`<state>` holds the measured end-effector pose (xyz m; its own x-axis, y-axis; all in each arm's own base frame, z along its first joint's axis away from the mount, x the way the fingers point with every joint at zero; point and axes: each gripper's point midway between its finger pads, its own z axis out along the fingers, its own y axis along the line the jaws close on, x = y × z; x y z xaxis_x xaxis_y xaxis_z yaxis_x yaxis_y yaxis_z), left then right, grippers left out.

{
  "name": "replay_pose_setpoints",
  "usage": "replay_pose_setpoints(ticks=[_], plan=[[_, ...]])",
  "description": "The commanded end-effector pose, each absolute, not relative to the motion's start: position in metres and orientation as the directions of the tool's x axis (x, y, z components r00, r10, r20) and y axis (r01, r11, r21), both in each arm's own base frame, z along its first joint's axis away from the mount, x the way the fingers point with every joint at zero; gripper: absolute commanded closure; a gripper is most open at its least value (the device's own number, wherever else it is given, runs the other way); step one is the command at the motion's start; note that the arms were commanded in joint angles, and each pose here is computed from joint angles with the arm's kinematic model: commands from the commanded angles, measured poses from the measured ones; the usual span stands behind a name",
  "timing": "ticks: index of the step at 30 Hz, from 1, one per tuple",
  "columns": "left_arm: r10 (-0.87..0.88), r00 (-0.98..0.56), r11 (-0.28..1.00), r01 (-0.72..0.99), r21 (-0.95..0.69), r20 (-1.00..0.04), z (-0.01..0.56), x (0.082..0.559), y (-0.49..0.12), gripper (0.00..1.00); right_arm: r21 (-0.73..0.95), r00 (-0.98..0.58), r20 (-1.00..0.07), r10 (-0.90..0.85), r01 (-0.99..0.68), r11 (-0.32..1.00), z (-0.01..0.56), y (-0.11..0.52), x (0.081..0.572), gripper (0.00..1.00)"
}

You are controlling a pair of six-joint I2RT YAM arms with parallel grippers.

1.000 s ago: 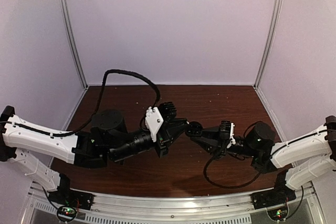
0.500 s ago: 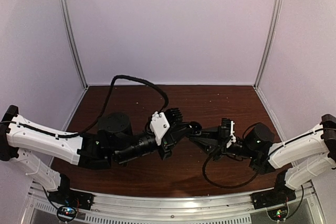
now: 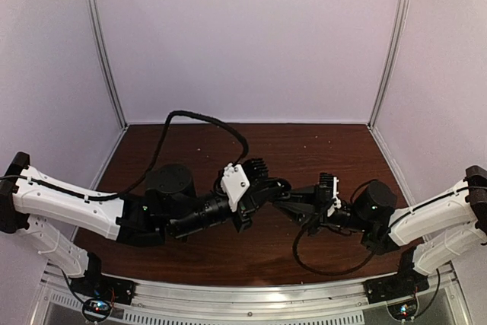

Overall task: Insert the wireless bluetooth earbuds into the charging case
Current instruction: Insert the right earbud into the right side groove of the charging case.

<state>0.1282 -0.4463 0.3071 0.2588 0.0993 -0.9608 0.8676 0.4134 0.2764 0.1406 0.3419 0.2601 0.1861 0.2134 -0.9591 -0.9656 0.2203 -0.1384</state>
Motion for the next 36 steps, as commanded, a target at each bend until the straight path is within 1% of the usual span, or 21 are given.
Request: replay_pose_setpoints(ticks=[1, 7, 12, 15, 20, 28, 30, 36], plan=[[0.084, 0.27, 0.424, 0.861, 0.28, -0.959, 0.313, 0.129, -0.452, 0.84, -0.135, 0.2, -0.939, 0.279, -0.962, 0.237, 0.282, 0.341, 0.14, 1.0], [0.094, 0.265, 0.416, 0.865, 0.28, -0.96, 0.308, 0.129, -0.454, 0.84, -0.106, 0.193, -0.936, 0.295, -0.952, 0.288, 0.288, 0.337, 0.148, 1.0], [0.114, 0.247, 0.413, 0.869, 0.272, -0.962, 0.299, 0.13, -0.457, 0.83, -0.109, 0.202, -0.931, 0.304, -0.948, 0.298, 0.291, 0.336, 0.149, 1.0], [0.118, 0.236, 0.418, 0.869, 0.264, -0.964, 0.297, 0.131, -0.457, 0.79, -0.115, 0.209, -0.93, 0.303, -0.947, 0.299, 0.292, 0.335, 0.149, 1.0], [0.13, 0.221, 0.455, 0.853, 0.256, -0.966, 0.297, 0.137, -0.452, 0.68, -0.115, 0.208, -0.934, 0.291, -0.945, 0.307, 0.289, 0.334, 0.15, 1.0], [0.118, 0.196, 0.489, 0.842, 0.229, -0.974, 0.308, 0.142, -0.443, 0.58, -0.102, 0.187, -0.949, 0.255, -0.945, 0.311, 0.275, 0.333, 0.151, 1.0], [0.117, 0.184, 0.494, 0.842, 0.218, -0.976, 0.308, 0.142, -0.441, 0.56, -0.097, 0.18, -0.952, 0.248, -0.945, 0.311, 0.272, 0.333, 0.151, 1.0], [0.089, 0.151, 0.499, 0.849, 0.176, -0.984, 0.314, 0.14, -0.429, 0.55, -0.064, 0.125, -0.977, 0.171, -0.944, 0.323, 0.254, 0.337, 0.158, 1.0]])
